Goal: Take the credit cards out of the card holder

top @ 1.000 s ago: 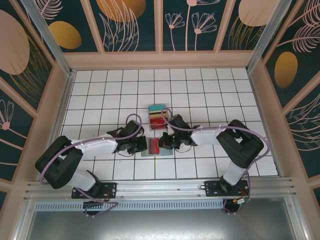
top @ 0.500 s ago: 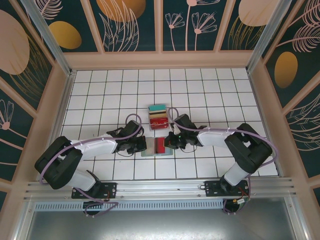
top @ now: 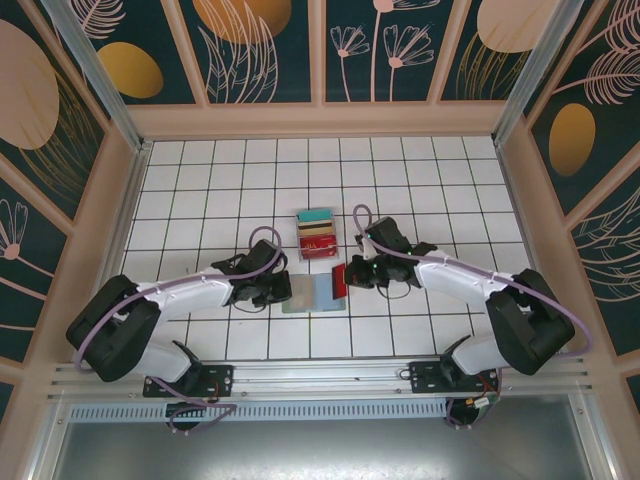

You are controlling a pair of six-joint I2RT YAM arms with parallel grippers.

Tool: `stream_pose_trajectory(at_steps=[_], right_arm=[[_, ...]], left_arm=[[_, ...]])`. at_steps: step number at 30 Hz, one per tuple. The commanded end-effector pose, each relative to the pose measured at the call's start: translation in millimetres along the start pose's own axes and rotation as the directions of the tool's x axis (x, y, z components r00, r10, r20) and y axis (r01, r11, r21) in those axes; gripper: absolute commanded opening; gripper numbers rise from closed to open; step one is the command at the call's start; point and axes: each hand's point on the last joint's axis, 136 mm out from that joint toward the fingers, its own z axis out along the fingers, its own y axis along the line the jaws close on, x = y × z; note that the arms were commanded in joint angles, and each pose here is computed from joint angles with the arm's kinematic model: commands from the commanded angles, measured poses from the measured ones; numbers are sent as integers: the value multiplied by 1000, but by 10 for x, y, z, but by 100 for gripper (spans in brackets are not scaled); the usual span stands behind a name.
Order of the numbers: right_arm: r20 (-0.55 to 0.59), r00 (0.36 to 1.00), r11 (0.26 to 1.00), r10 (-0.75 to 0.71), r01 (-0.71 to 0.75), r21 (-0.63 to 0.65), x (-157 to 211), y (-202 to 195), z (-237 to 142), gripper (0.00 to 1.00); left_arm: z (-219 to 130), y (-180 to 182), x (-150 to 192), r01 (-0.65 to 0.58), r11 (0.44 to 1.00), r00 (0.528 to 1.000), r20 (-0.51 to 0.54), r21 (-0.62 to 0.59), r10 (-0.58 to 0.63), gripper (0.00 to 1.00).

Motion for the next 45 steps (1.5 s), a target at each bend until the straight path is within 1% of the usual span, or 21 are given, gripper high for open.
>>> stream_pose_trajectory(at_steps=[1, 4, 7, 8, 9, 11, 12, 14, 15, 17, 18, 20, 22, 25, 27, 29, 34, 39, 45], right_arm=[[58, 988, 987, -140, 134, 85, -278, 104, -250, 0], [87, 965, 960, -248, 232, 159, -502, 189, -354, 0], [97, 916, 905, -389, 360, 225, -716, 344, -432, 0], [91, 885, 871, -457, 424, 249, -765, 415, -447, 0], [84, 852, 834, -516, 478, 274, -810, 460, -461, 0], [54, 764, 735, -643, 597, 322, -874, 574, -461, 0], [31, 710, 676, -703, 654, 338, -898, 625, -452, 0], [-24, 601, 549, -799, 744, 381, -960, 700, -444, 0], [-46, 567, 506, -822, 766, 396, -988, 721, -440, 0], [-141, 458, 366, -878, 831, 419, -1014, 742, -395, 0], [-182, 415, 310, -891, 851, 424, -1023, 740, -367, 0], [-283, 299, 156, -911, 888, 433, -1030, 728, -295, 0], [-328, 215, 55, -920, 898, 436, -1023, 742, -240, 0], [-354, 122, -38, -927, 910, 412, -949, 791, -153, 0], [-394, 82, -93, -915, 909, 406, -936, 741, -91, 0], [-432, 58, -132, -900, 908, 398, -930, 652, -41, 0], [-468, 20, -177, -883, 912, 371, -906, 547, 78, 0], [-447, 15, -159, -894, 924, 349, -866, 573, 186, 0], [-454, -3, -165, -891, 933, 318, -791, 532, 305, 0]], left_arm=[[-211, -201, -209, 3, 998, 995, 95, 56, -9, 32], [-394, -299, -362, 10, 996, 984, 178, 86, -25, 49], [-605, -341, -489, 18, 994, 963, 264, 112, -47, 65], [-677, -346, -521, 21, 992, 955, 291, 121, -55, 67], [-737, -341, -551, 25, 992, 947, 315, 128, -65, 73], [-865, -295, -597, 48, 989, 925, 367, 140, -96, 94], [-917, -260, -613, 59, 988, 914, 391, 142, -111, 98], [-1016, -164, -631, 85, 985, 888, 436, 152, -144, 99], [-1051, -119, -629, 94, 983, 878, 452, 157, -156, 98], [-1137, -36, -623, 111, 979, 857, 483, 172, -182, 98], [-1171, -8, -616, 116, 977, 849, 493, 179, -191, 99], [-1245, 74, -605, 134, 974, 829, 518, 184, -212, 99], [-1308, 152, -600, 152, 972, 811, 539, 181, -227, 99], [-1382, 250, -580, 177, 968, 790, 562, 176, -247, 98], [-1418, 282, -569, 182, 966, 780, 571, 183, -255, 98], [-1433, 303, -552, 185, 964, 776, 573, 192, -263, 98], [-1410, 356, -501, 201, 959, 778, 563, 198, -280, 98], [-1406, 377, -475, 209, 958, 781, 556, 196, -284, 99], [-1423, 428, -437, 223, 953, 774, 557, 206, -301, 99]])
